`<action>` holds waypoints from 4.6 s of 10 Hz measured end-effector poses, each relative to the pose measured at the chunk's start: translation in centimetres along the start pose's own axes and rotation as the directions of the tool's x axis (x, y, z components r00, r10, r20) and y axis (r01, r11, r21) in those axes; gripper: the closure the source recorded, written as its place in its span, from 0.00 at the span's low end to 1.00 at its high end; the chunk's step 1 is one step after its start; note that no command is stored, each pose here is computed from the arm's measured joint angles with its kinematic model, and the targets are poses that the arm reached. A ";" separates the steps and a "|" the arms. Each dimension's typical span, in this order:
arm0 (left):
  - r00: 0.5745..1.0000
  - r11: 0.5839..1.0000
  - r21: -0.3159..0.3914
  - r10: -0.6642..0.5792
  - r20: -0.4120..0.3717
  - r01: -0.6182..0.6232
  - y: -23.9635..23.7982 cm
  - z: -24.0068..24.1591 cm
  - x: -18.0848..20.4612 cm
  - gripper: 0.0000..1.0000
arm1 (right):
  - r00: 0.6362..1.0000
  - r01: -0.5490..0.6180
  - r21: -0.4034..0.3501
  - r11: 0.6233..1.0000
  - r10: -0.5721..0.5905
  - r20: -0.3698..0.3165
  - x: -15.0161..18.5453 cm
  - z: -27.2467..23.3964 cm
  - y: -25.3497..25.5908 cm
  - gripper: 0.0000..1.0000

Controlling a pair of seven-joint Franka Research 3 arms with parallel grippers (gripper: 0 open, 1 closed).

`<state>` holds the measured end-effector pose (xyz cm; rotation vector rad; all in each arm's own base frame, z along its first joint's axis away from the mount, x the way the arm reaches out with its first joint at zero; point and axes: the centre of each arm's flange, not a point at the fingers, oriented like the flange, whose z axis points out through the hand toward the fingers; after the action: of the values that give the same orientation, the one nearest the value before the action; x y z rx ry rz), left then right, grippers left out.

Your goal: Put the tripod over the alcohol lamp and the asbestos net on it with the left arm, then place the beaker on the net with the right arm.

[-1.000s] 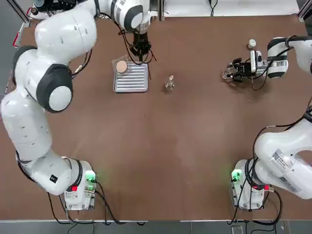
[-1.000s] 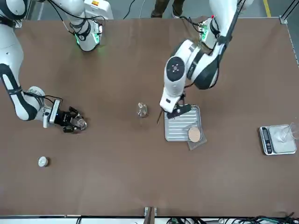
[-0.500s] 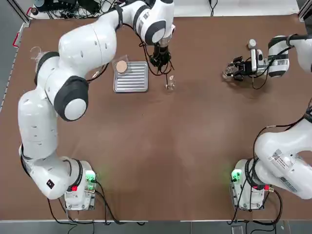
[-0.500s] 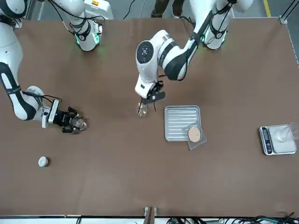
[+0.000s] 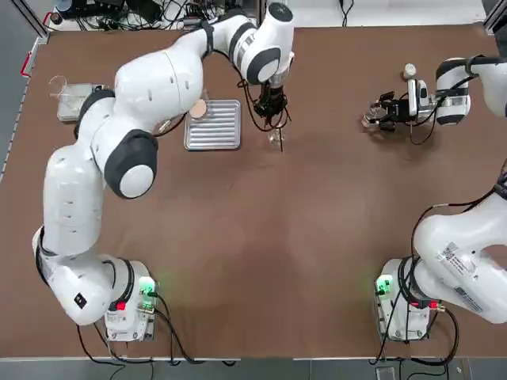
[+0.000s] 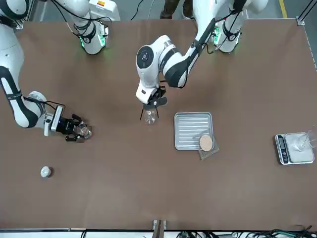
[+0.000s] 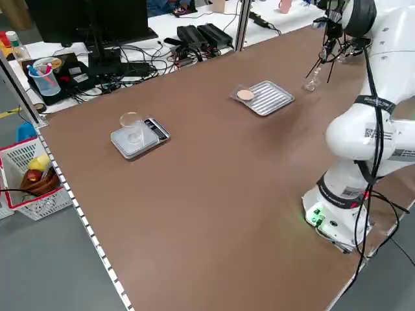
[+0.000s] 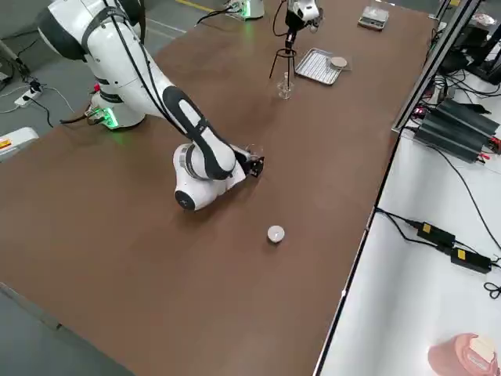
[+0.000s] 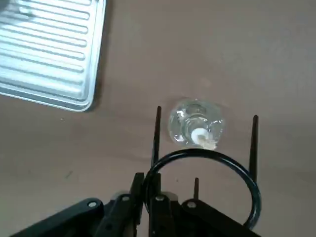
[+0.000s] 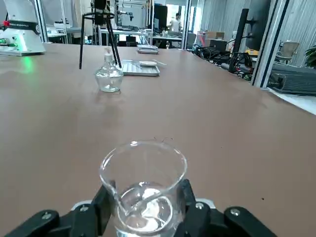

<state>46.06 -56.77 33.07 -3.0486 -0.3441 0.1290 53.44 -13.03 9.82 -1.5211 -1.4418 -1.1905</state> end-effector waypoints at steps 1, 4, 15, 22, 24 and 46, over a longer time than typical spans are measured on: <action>1.000 1.000 0.000 -0.004 0.003 0.004 0.2 0.9 0.2 0.92 | 1.000 0.000 0.000 1.000 0.000 0.001 0.0 0.0 0.0 0.41; 1.000 1.000 -0.020 -0.012 -0.003 0.012 0.7 1.9 0.8 0.92 | 1.000 0.001 -0.001 1.000 -0.001 0.003 0.0 -0.2 0.0 0.41; 0.997 0.997 0.007 -0.073 0.038 0.073 -0.3 3.2 2.3 0.92 | 1.000 0.002 -0.004 1.000 -0.002 0.010 0.3 -0.5 0.2 0.41; 0.996 0.997 0.021 -0.074 0.046 0.073 -0.2 4.5 2.4 0.92 | 1.000 -0.001 -0.006 1.000 0.001 0.015 0.3 -0.8 0.2 0.41; 0.996 0.997 0.023 -0.073 0.049 0.072 -0.1 5.0 2.3 0.92 | 1.000 -0.001 -0.006 1.000 0.001 0.015 0.3 -0.8 0.2 0.41; 0.994 0.995 0.004 -0.101 0.041 0.101 0.1 4.5 2.6 0.48 | 1.000 -0.007 -0.008 1.000 0.007 0.019 0.1 -1.1 0.0 0.41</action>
<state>48.16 -56.02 28.38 -3.0222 -0.5001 0.1866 53.28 -14.03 10.24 -1.5454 -1.4451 -1.1819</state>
